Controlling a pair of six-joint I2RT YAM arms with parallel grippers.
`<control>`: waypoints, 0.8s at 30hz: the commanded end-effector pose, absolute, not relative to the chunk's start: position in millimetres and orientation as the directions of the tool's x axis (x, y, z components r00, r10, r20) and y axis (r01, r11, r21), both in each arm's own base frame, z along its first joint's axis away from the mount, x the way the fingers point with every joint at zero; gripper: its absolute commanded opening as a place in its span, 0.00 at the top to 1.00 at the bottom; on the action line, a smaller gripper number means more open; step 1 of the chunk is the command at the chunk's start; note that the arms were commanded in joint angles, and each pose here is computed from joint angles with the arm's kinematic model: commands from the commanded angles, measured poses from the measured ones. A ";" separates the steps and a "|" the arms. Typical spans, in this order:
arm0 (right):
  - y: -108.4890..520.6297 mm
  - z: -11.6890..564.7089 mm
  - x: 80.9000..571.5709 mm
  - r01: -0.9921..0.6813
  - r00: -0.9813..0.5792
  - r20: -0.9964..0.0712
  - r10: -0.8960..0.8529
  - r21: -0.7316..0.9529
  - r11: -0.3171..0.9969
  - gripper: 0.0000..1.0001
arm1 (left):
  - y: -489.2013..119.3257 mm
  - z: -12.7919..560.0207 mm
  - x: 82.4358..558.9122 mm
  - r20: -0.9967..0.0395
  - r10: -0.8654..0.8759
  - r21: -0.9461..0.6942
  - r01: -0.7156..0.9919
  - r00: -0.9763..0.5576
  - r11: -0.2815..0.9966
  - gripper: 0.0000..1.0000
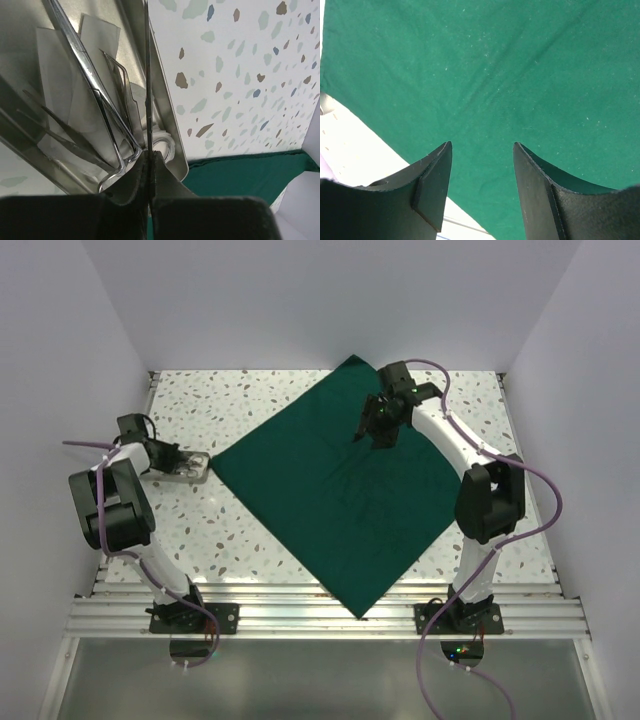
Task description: Prepare the surgical pack
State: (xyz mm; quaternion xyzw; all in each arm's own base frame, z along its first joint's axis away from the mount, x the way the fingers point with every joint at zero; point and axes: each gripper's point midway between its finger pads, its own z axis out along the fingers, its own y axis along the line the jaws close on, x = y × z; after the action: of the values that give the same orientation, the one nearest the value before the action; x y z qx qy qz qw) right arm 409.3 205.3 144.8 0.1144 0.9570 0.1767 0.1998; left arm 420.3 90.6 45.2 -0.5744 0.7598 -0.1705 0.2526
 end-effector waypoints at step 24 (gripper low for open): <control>224.5 150.3 380.8 0.094 -0.911 -0.321 0.259 0.449 0.889 0.43 | 94.4 84.7 363.7 -0.255 -0.949 -0.541 -0.786 -0.184 0.298 0.42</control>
State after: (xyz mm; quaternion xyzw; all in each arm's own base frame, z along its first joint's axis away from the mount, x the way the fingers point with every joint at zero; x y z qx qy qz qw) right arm 386.3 207.1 115.9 0.1141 0.9651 0.1728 0.1604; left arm 381.5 80.7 81.8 -0.5739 0.7507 -0.1846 0.2703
